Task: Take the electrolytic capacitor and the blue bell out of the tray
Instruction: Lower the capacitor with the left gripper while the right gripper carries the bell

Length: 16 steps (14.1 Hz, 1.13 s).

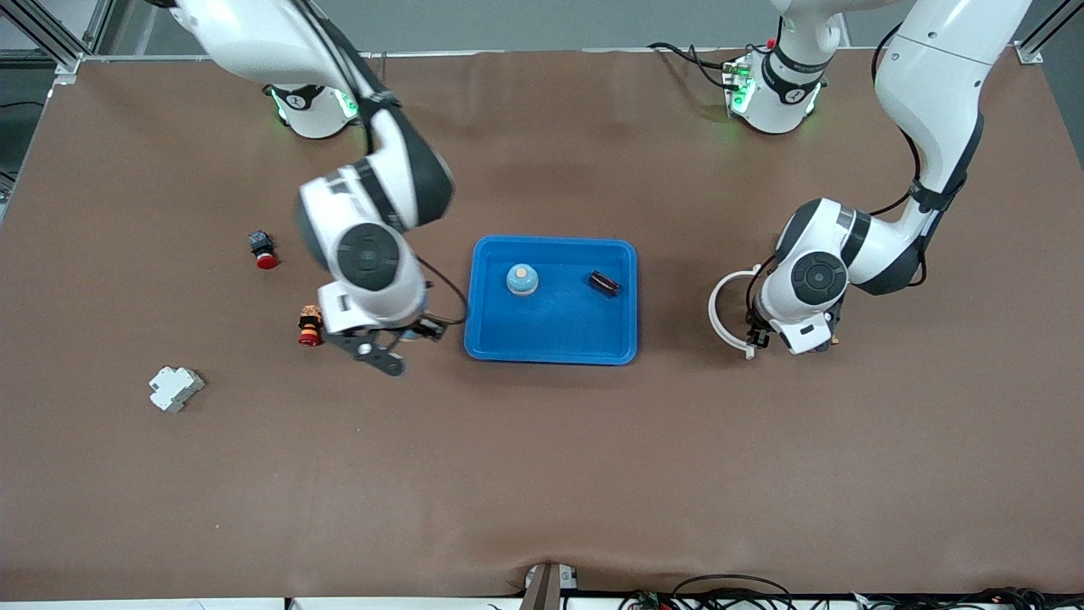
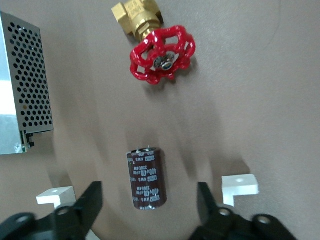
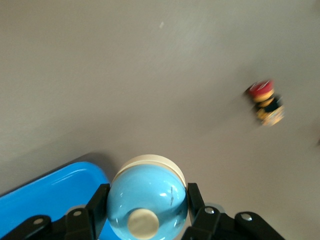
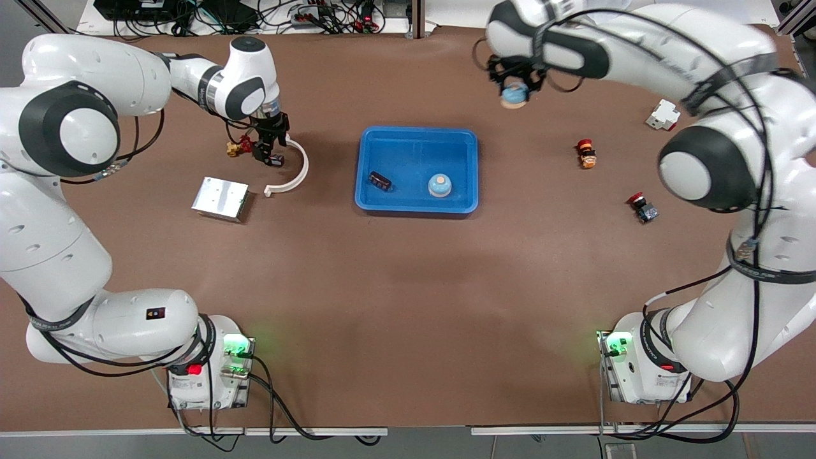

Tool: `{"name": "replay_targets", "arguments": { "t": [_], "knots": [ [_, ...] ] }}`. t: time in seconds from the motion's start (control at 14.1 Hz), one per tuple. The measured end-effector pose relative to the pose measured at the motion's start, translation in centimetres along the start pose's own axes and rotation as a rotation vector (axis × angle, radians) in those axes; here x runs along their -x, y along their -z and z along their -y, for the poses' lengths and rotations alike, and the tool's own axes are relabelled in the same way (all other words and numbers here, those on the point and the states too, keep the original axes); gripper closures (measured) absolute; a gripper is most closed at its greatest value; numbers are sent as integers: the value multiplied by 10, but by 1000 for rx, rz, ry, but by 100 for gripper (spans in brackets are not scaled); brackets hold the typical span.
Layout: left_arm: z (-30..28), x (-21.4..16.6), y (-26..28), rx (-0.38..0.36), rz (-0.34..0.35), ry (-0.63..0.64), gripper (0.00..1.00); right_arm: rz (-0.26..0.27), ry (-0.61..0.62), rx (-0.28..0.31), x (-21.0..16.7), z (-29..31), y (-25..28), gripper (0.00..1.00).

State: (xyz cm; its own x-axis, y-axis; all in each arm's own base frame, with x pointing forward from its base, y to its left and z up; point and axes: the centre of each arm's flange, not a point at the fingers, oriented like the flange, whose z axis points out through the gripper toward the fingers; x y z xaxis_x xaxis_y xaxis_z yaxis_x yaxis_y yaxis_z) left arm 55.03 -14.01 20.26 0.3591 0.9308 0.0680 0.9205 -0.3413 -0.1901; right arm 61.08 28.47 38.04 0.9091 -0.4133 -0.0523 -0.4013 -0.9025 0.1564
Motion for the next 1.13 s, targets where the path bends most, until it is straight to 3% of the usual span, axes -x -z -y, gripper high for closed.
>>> {"name": "replay_targets", "arguments": {
  "t": [0.07,0.28,0.5,0.78,1.13],
  "knots": [
    [0,-1,7,2,-6,1,1,5,36,-6,-14,-26,6,33],
    [-5,14,37,1,-24,-23,0,15,130,-23,-52,-96,16,33],
    [-9,35,78,-47,-50,-55,0,3,200,-48,-81,-152,11,33],
    [-16,50,117,-51,-63,-74,0,-35,285,-78,-106,-210,-21,33],
    [-20,96,134,-15,-48,-50,0,-89,349,-102,-123,-276,-83,33]
  ]
}}
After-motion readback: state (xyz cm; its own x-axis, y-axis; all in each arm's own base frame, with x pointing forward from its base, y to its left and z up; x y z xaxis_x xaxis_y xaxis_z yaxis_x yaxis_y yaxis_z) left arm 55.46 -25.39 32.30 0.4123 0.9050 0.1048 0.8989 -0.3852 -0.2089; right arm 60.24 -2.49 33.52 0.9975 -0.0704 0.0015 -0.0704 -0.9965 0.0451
